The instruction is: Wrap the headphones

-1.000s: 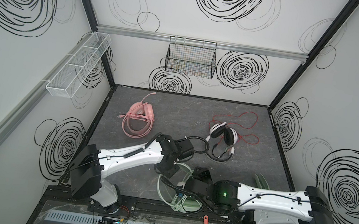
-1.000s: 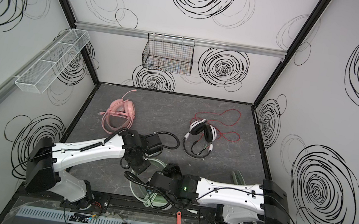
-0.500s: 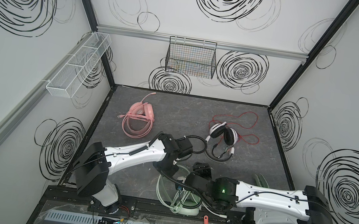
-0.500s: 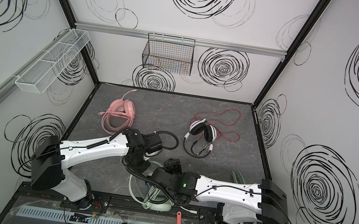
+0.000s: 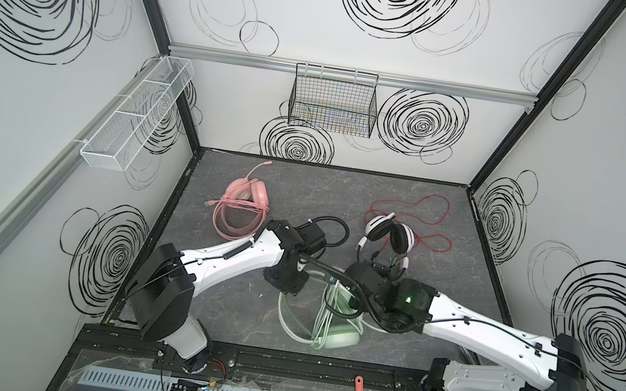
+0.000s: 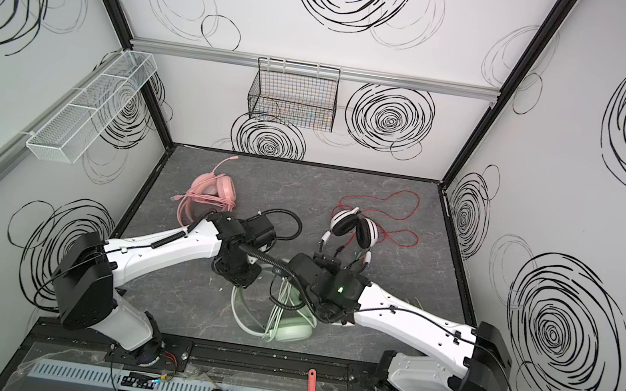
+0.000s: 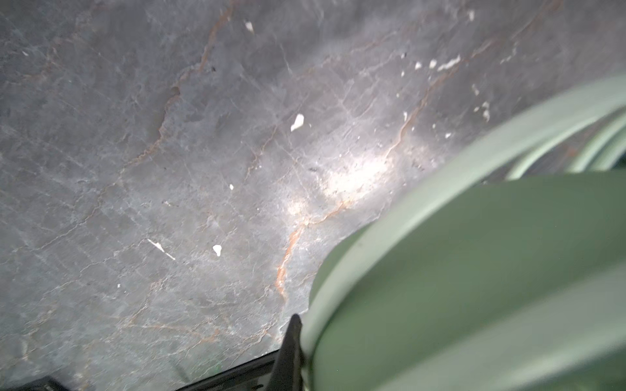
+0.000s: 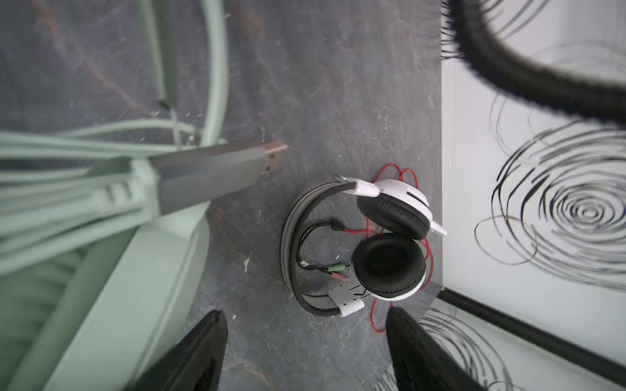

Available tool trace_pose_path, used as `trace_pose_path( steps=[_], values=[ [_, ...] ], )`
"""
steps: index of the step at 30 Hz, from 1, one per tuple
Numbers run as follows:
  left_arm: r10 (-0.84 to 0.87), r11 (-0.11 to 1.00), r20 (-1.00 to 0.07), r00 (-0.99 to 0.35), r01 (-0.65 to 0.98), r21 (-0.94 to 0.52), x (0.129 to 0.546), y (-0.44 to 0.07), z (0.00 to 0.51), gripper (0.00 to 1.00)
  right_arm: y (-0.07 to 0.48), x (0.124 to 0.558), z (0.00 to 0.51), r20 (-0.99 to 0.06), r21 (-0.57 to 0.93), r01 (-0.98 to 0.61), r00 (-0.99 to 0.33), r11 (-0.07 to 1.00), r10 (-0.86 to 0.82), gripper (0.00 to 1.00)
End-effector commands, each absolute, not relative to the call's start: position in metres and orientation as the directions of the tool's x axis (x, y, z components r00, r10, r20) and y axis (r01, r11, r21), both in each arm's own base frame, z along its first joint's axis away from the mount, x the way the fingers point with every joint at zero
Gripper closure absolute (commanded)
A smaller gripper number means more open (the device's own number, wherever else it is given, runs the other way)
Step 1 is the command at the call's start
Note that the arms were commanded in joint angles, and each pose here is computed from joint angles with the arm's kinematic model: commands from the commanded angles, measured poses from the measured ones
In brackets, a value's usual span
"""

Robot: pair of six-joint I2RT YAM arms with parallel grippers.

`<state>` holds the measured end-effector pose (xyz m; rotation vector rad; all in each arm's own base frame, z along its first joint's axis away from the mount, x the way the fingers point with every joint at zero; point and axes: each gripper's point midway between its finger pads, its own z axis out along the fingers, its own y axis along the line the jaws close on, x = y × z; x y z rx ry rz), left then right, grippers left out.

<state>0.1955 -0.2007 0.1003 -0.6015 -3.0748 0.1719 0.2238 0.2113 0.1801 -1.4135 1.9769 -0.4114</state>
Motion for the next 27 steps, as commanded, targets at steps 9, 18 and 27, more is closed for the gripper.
trace_pose_path(
  steps=[9,18,27],
  values=[
    [0.015,0.938,-0.286,-0.958,0.112,-0.329,0.336,-0.200,0.155,1.00,0.136,0.282,0.247,-0.787,-0.041,-0.330,-0.571,0.943,-0.234,0.21],
    [-0.292,0.898,-0.309,-0.905,-0.148,-0.414,0.425,-0.161,0.143,1.00,0.104,0.274,0.244,-0.825,0.262,-0.170,-0.550,0.950,0.130,0.18],
    [-0.530,0.798,-0.274,-0.802,-0.363,-0.481,0.471,-0.137,0.098,1.00,0.119,0.265,0.228,-0.759,0.501,-0.154,-0.551,0.852,0.347,0.15]
  ],
)
